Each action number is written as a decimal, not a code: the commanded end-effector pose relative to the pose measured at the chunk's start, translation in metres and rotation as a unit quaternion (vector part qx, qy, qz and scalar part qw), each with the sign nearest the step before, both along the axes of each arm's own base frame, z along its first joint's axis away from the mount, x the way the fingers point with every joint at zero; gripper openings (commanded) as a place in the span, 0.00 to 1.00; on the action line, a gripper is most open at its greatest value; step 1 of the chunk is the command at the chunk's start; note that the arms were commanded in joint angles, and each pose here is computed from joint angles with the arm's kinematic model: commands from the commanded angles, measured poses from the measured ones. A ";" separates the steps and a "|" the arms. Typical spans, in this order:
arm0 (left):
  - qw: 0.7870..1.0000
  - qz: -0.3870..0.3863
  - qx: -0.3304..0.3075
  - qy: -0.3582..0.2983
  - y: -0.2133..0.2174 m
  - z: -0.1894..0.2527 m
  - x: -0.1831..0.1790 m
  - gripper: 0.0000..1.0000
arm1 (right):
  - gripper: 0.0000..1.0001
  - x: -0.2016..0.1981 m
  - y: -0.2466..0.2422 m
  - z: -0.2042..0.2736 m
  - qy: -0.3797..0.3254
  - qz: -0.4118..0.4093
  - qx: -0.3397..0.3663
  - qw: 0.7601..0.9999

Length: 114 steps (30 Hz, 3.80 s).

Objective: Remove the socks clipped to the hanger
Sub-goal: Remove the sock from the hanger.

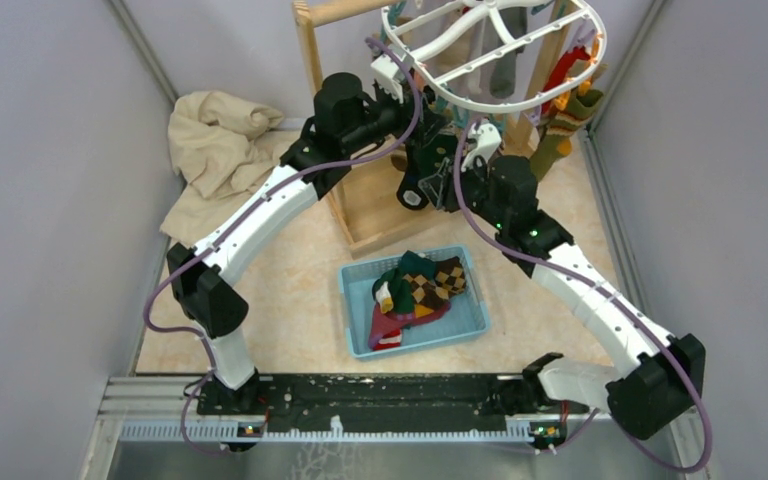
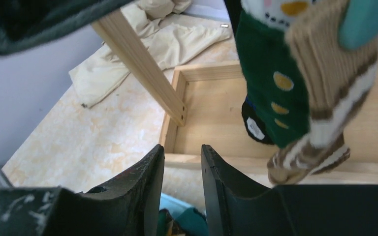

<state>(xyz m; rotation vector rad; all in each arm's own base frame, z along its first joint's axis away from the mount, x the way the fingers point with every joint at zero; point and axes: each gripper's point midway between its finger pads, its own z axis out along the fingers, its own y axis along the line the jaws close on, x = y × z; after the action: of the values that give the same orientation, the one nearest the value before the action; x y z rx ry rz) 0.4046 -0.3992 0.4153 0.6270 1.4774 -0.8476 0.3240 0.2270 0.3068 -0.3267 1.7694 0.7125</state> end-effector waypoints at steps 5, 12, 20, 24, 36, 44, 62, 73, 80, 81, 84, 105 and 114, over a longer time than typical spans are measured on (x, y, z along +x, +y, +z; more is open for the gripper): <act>1.000 0.001 -0.011 -0.018 0.010 0.022 -0.007 0.71 | 0.38 0.057 -0.015 0.035 -0.081 -0.108 -0.018 0.991; 1.000 0.004 -0.009 -0.020 0.014 0.023 -0.005 0.71 | 0.42 0.073 -0.040 0.032 -0.085 -0.160 -0.034 0.983; 1.000 0.001 -0.009 -0.020 0.016 0.023 -0.004 0.71 | 0.51 0.079 -0.059 0.028 -0.084 -0.158 -0.014 0.984; 1.000 -0.002 -0.010 -0.018 0.015 0.022 -0.004 0.71 | 0.52 0.086 -0.052 0.024 -0.085 -0.134 -0.003 0.987; 1.000 -0.006 -0.007 -0.016 0.014 0.018 -0.004 0.71 | 0.47 0.091 -0.032 0.017 -0.088 -0.074 0.037 0.993; 1.000 -0.012 -0.008 -0.007 0.016 0.020 -0.010 0.71 | 0.06 0.081 -0.026 0.011 -0.089 -0.050 0.053 0.993; 0.998 0.030 -0.025 0.039 0.000 0.029 -0.023 0.65 | 0.00 0.076 -0.024 0.022 -0.096 -0.040 0.056 0.993; 0.997 0.058 -0.027 0.044 -0.007 0.020 -0.002 0.55 | 0.00 0.068 -0.025 0.028 -0.101 -0.034 0.051 0.993; 0.995 0.081 -0.027 0.052 -0.001 0.016 0.003 0.51 | 0.00 0.067 -0.021 0.028 -0.101 -0.028 0.047 0.993; 0.995 0.082 -0.027 0.051 -0.001 0.016 0.003 0.51 | 0.00 0.066 -0.020 0.028 -0.101 -0.027 0.045 0.994; 0.996 0.074 -0.030 0.042 -0.005 0.018 0.003 0.50 | 0.00 0.065 -0.019 0.029 -0.101 -0.023 0.042 0.994; 0.995 0.057 -0.057 0.054 -0.021 0.020 0.005 0.33 | 0.00 0.054 0.011 0.040 -0.110 0.003 0.031 0.993; 0.996 0.036 -0.069 0.051 -0.029 0.025 0.001 0.47 | 0.00 0.052 0.013 0.038 -0.109 0.004 0.026 0.994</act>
<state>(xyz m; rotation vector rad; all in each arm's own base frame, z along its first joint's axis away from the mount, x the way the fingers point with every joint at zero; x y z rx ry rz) 0.4096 -0.4204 0.4223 0.4266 1.5693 -0.8793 0.3784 0.2373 0.3047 -0.3496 1.6479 0.6974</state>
